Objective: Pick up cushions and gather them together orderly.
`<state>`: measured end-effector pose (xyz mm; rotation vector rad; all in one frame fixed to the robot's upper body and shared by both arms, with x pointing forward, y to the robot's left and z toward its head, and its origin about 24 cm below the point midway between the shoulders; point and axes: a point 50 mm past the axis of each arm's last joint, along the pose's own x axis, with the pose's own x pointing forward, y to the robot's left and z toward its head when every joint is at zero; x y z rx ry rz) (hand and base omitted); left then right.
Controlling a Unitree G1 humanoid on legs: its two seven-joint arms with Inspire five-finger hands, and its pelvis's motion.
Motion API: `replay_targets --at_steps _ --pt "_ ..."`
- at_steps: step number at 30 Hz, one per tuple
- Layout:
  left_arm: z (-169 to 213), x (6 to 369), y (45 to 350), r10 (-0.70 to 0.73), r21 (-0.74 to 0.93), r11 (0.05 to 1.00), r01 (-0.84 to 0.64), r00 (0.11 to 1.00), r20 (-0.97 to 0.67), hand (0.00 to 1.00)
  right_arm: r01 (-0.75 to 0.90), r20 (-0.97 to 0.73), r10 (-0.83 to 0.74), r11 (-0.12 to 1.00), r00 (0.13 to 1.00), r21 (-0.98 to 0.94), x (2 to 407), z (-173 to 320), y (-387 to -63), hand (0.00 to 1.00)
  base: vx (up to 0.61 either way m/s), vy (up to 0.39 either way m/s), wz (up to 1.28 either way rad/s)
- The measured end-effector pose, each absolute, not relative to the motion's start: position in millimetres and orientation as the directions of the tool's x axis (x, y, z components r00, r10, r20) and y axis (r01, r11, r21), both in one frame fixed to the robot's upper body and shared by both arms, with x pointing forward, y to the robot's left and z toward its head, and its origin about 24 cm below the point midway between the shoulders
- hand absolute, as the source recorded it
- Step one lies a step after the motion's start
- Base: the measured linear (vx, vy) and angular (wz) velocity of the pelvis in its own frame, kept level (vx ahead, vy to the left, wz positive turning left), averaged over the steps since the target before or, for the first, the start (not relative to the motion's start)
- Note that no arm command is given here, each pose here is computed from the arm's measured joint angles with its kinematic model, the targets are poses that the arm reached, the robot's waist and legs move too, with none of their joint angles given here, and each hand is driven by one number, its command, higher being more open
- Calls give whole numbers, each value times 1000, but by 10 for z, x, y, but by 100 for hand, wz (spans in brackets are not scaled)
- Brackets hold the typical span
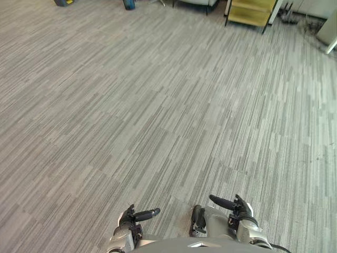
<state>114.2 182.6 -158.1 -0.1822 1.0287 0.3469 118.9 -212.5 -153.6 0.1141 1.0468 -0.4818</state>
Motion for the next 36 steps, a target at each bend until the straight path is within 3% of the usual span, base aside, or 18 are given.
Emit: replay_targets --at_steps 9,16,19,21,26,36 --pt "-1455 1340 1908 232 4 926 -377 561 -794 100 461 -859 -324 880 396 -119 1161 -1552 -2056 100 405 -144 -22" --pt "-1377 1441 2055 273 11 914 -406 593 -758 100 435 -870 -248 899 426 -43 1304 -1553 -1757 100 537 69 -49" --pt "-1434 1291 2049 265 35 921 -387 562 -784 100 457 -890 -260 887 374 -67 1065 -1613 -1792 100 439 164 -27" --pt "-1430 1300 2158 273 77 933 -352 551 -788 100 454 -877 -259 889 404 -53 1153 -1585 -1783 100 501 74 -40" --pt "-1515 1209 2022 228 70 948 -311 507 -831 100 442 -843 -305 893 443 -91 1225 -1528 -1994 100 526 -36 -18" --pt "-1562 1179 1839 184 36 954 -296 491 -851 100 474 -866 -322 873 383 -115 1121 -1566 -2098 100 585 -271 16"
